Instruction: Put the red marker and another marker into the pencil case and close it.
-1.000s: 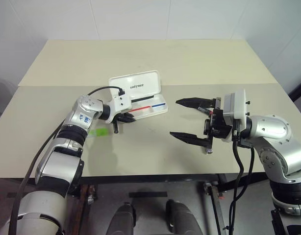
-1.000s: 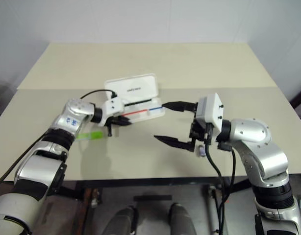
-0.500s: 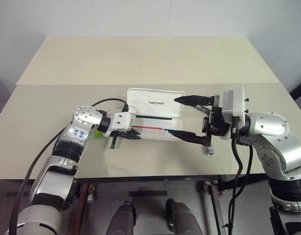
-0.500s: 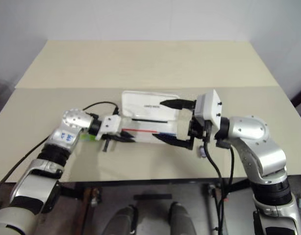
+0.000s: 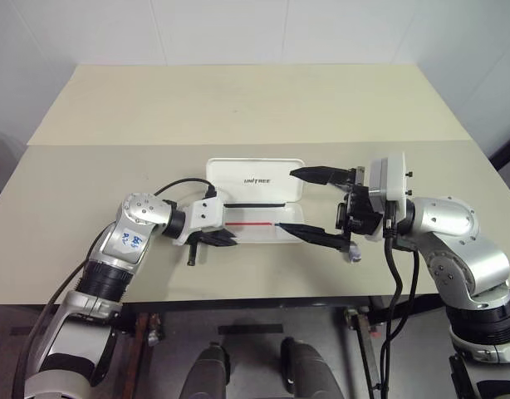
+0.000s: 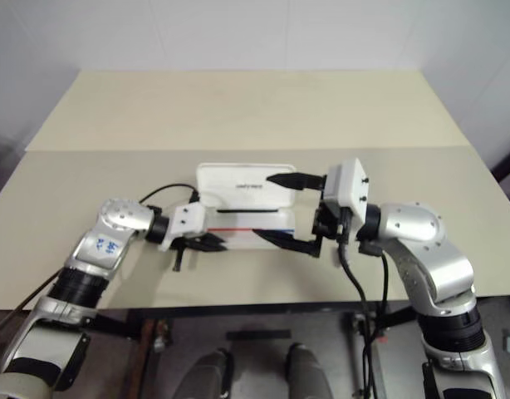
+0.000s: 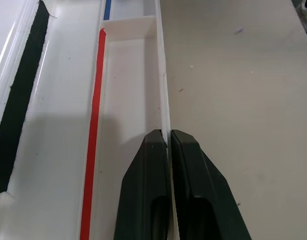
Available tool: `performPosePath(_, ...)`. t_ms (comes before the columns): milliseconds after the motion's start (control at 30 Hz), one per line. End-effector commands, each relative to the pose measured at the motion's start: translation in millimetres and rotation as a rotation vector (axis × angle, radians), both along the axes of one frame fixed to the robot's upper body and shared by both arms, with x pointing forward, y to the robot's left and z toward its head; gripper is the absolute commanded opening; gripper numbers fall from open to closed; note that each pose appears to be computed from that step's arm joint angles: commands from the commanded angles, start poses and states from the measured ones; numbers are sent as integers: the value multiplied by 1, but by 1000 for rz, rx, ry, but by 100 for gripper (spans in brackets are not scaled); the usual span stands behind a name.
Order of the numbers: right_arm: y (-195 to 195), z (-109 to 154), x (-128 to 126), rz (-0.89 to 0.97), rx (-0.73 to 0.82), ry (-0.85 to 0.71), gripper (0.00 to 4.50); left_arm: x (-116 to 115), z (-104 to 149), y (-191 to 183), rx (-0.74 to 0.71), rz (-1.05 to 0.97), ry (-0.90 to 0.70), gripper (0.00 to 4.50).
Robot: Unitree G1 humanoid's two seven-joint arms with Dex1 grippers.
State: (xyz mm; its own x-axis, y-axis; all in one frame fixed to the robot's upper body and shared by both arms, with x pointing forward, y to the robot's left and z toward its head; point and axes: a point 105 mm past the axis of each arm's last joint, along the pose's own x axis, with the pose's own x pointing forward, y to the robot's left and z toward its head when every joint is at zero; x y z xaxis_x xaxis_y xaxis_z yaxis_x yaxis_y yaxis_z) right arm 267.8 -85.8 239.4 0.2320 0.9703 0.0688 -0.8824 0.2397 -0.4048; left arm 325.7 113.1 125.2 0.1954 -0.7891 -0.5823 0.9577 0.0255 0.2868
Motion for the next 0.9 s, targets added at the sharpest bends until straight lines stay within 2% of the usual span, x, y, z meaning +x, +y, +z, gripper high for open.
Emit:
performPosePath(33,5,9,-8,22,16,-54,450,-8,-5,-3,17,-22,24,2)
performPosePath(200,5,9,-8,23,17,-55,450,-9,-11,6,52,-48,29,2)
performPosePath(367,5,8,-7,21,15,-57,450,-5,-14,6,25,-49,-6,142)
performPosePath(500,4,8,-7,17,14,-55,450,-6,-2,-7,-87,-86,-38,276)
performPosePath(633,3,8,-6,14,14,-52,450,-11,2,-14,-134,-136,-61,408)
performPosePath(900,0,6,-4,4,21,-39,450,-15,7,-21,-287,-160,-105,408)
